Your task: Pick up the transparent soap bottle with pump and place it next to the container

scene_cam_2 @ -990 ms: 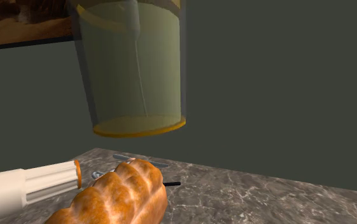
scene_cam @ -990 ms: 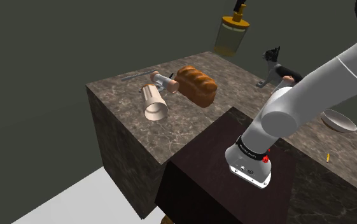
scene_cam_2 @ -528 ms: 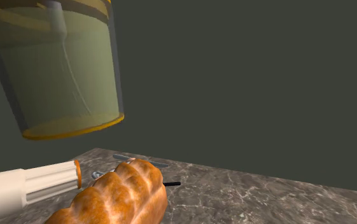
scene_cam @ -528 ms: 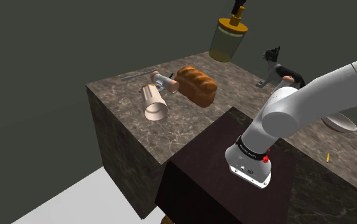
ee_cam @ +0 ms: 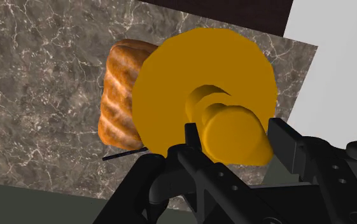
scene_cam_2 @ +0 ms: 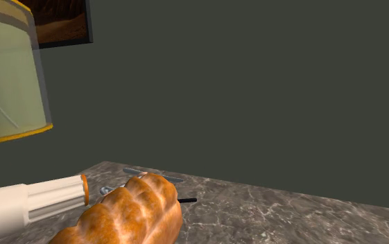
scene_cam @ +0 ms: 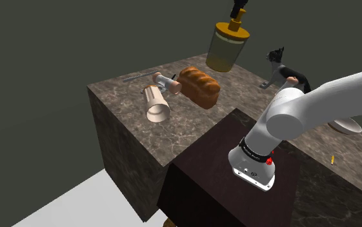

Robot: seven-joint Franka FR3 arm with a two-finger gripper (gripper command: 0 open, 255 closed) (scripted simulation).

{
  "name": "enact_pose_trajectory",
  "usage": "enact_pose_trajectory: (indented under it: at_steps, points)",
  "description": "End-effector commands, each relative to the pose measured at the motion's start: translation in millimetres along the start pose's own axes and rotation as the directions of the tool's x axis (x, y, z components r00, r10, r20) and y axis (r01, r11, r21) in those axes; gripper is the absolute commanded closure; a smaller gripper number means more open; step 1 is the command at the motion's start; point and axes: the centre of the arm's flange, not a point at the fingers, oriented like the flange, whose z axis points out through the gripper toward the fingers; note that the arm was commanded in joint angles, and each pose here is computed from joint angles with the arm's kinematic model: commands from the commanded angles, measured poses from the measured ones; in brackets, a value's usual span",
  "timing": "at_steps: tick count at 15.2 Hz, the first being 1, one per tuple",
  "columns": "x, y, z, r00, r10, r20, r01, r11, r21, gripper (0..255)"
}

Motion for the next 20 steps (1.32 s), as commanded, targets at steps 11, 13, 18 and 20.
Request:
enact_pose_trajectory:
  at_steps: [11, 13, 18, 20]
  points:
    - [-4, -40, 49, 1.000, 0.002, 0.000, -0.002, 1.000, 0.000, 255]
    - [-4, -40, 59, 1.000, 0.002, 0.000, -0.002, 1.000, 0.000, 255]
    - [-5, -39, 86, 1.000, 0.002, 0.000, -0.002, 1.000, 0.000, 255]
    - [-5, -39, 96, 1.000, 0.002, 0.000, -0.002, 1.000, 0.000, 255]
